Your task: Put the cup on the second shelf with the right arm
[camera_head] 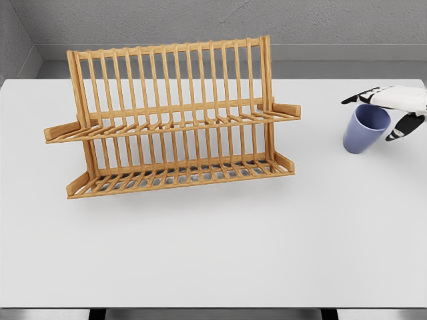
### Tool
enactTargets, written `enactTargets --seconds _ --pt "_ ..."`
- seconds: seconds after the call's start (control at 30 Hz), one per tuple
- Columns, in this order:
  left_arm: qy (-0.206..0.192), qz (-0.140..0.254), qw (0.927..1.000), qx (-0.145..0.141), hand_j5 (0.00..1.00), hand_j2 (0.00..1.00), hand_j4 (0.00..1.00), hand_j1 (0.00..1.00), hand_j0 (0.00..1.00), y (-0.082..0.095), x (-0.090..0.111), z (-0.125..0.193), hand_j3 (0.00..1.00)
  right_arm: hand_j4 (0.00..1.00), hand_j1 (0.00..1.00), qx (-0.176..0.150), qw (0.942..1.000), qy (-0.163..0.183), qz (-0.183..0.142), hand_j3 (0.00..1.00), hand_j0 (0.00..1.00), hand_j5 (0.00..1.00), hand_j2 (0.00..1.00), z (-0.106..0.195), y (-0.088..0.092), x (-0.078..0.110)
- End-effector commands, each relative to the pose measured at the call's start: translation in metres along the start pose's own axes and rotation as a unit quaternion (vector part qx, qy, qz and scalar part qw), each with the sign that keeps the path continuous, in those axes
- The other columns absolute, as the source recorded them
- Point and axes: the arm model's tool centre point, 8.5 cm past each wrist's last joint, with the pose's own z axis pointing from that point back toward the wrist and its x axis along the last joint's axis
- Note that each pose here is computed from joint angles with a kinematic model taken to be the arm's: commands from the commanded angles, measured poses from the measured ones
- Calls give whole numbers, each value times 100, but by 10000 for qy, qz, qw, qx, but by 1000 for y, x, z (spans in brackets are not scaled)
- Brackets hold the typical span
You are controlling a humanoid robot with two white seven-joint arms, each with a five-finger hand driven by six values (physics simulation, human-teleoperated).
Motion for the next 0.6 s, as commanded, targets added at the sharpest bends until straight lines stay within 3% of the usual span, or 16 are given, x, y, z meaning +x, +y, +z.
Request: enactTargets --seconds 0.0,0.13,0.17,0.23,0.3,0.57 --pt "3 7 10000 0 100 100 100 100 100 0 0 0 100 100 100 -16 10000 -14 -73 100 100 100 100 -4 2 0" --pt "4 0 10000 -1 100 100 100 100 100 0 0 0 100 100 100 22 10000 7 -55 100 100 100 100 -4 3 -1" --pt "3 7 10000 0 100 100 100 100 100 0 0 0 100 85 85 22 10000 7 -55 85 85 85 85 -4 3 -1" --pt "-4 -1 10000 -1 100 100 100 100 100 0 0 0 100 69 69 30 10000 14 -45 69 69 69 69 -4 3 -1" --pt "-4 -1 10000 -1 100 100 100 100 100 0 0 0 100 65 65 31 10000 18 -19 65 65 65 65 -4 2 0" --pt "-4 -1 10000 -1 100 100 100 100 100 0 0 0 100 65 65 -28 10000 13 19 65 65 65 65 -1 -3 0"
